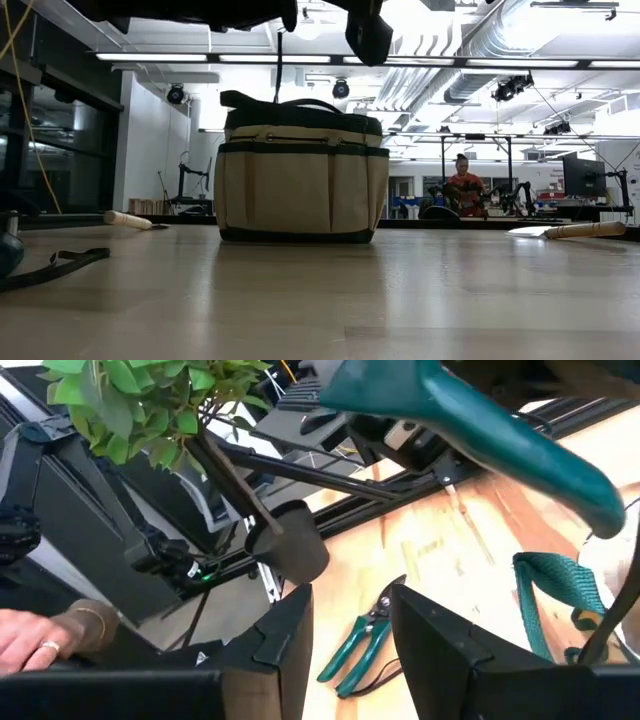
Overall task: Pick & Place Garden tools in Gardening bag
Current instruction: Put the right green shear scissors into the light brown gardening bag
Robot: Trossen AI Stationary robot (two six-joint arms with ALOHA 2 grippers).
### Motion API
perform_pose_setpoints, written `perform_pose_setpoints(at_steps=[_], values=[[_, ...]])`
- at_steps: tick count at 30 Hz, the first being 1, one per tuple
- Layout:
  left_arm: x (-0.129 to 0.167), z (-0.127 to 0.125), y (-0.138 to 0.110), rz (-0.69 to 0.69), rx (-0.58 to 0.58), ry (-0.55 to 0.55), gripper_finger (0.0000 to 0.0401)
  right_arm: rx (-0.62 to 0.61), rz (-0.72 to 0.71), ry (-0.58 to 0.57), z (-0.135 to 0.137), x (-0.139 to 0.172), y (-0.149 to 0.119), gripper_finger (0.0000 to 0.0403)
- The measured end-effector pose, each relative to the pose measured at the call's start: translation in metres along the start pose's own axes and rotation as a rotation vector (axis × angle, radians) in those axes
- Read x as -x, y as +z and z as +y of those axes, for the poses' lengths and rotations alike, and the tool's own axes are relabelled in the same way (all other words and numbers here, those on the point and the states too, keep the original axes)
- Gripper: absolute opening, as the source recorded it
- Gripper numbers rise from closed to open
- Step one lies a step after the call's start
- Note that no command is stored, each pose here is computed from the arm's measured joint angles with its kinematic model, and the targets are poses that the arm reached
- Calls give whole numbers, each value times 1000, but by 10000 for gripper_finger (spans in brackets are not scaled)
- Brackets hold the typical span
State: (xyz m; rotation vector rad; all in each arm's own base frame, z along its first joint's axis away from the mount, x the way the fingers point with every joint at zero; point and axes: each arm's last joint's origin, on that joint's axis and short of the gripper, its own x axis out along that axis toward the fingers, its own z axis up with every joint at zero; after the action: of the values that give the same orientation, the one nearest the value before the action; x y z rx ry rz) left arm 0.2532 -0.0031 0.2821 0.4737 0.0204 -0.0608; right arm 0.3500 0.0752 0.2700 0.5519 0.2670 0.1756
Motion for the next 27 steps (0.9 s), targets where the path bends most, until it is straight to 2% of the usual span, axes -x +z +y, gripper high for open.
perform_pose_setpoints(at_steps=[13,20,27], values=[[8,4,5,21,-195,61,33,-82,26,63,7,10,7,126],[14,7,11,-1,-304,78,33,-64,-88,-41,14,30,24,126],[14,-1,16,-10,-530,61,33,-73,-245,-225,11,37,33,126]])
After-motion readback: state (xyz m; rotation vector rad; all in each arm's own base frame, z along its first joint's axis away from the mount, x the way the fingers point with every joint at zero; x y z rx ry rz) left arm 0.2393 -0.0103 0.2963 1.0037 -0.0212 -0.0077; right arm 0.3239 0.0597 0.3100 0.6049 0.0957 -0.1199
